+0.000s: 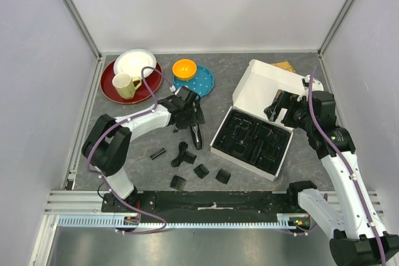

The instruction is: Sort the hair-cutting tools

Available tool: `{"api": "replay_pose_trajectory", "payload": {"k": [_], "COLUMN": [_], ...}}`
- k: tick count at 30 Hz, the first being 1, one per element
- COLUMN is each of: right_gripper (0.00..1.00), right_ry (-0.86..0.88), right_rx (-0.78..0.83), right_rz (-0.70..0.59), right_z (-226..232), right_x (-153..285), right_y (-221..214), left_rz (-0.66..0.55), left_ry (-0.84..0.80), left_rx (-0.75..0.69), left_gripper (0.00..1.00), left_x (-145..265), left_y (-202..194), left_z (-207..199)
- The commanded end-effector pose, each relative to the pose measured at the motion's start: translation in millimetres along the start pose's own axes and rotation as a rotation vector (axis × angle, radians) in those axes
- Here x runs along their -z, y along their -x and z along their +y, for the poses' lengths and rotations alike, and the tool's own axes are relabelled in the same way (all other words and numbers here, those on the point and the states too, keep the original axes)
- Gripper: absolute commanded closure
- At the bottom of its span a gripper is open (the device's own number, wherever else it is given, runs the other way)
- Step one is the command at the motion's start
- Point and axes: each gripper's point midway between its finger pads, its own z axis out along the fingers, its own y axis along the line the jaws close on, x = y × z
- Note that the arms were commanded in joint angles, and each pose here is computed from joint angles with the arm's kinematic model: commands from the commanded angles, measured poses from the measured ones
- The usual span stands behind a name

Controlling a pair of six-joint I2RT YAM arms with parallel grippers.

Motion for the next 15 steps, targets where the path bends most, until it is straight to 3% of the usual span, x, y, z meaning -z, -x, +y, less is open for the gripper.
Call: {"api": "replay_pose_trajectory", "payload": {"k": [1,5,15], "right_gripper": [0.02,0.02,0.02], "right_ry": [-0.005,0.0,0.005], "right_rx": [0.025,0.028,0.015], "right_rz": [-0.018,-0.004,-0.004], "right_z": [-1,0,1], "right_x": [0,-2,0], "right_y": [5,2,2], "left_rz": [-0.066,-0.058,-0.029], "left_ry": [0.097,0.098,0.127], "left_rx": [0.065,0.048,-0.018], "left_gripper": [0.18,0.21,0.44], "left_x": [-3,-7,-22], "left_y": [16,12,6], "left_z": [6,2,-1]}}
